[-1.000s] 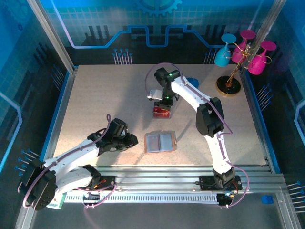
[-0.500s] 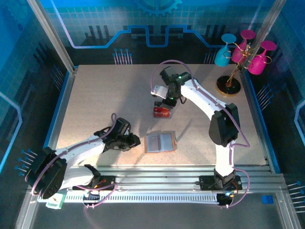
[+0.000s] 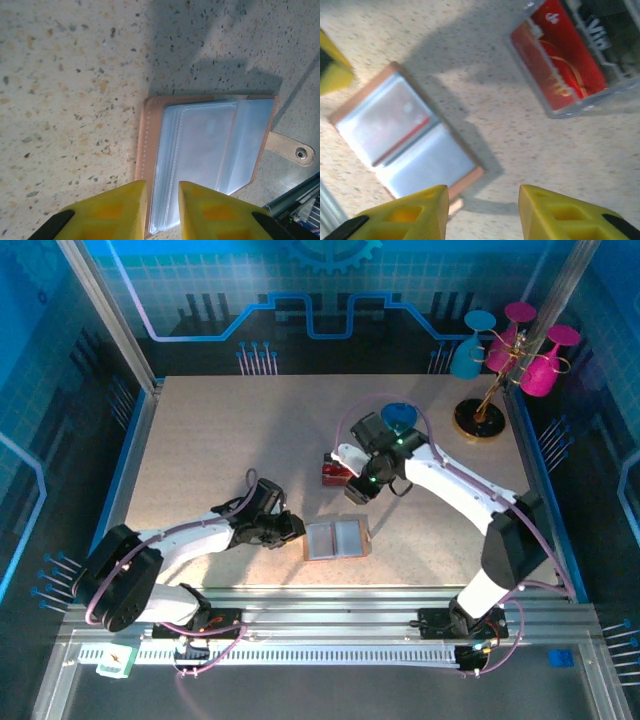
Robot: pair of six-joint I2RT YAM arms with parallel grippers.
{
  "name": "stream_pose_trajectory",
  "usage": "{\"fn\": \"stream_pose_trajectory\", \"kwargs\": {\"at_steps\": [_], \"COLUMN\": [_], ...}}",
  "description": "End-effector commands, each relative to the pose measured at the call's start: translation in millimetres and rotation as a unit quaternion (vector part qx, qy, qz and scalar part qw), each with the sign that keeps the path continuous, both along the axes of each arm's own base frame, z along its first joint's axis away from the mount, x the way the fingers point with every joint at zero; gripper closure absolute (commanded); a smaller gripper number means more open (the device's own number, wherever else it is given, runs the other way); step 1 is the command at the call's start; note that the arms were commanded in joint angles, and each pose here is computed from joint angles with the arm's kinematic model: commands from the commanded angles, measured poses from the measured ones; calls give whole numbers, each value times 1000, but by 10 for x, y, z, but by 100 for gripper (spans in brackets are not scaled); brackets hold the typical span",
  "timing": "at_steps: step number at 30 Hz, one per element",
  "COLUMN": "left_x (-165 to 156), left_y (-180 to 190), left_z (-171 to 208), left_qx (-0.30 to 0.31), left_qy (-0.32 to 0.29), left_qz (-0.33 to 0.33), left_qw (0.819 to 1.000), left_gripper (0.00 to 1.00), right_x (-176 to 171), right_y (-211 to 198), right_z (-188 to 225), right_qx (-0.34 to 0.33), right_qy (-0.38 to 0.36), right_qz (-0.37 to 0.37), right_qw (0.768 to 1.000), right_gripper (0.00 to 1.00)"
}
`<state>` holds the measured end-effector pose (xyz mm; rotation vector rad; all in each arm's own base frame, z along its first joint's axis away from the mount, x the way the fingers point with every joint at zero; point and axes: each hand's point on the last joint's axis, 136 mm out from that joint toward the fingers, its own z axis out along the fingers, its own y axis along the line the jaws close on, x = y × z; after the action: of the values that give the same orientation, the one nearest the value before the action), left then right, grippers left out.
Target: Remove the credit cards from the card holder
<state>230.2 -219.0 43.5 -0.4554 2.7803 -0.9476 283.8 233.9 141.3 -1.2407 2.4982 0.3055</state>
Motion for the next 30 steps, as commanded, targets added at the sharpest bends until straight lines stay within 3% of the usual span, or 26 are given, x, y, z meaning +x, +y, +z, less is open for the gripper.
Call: {"fn": "stream_pose_trajectory", "kwargs": {"at_steps": [1,12,26,30], "left_x": [58,14,-95,-119], "left_y": [-117,-174,-188,-179], "left_z": [77,4,-130,-160], "left_qx": [-15,-11,-4,-2], "left_qy": [-9,-2,13,16], "left_qz": [-7,-17,-25,-26], "left_qw": [1000,1000,1000,1000], "left_gripper": [77,82,93,96], "right_x": [-206,-525,-828,-826], "right_y": [255,465,668,731], "right_z": [56,-93,-627,-737], "right_qx": [99,241,243,231], "right_qy": [30,103,275,298], "right_qz": [-41,-136,-241,-249], "right_qw": [994,956,898,892], "right_gripper": [57,60,74,74]}}
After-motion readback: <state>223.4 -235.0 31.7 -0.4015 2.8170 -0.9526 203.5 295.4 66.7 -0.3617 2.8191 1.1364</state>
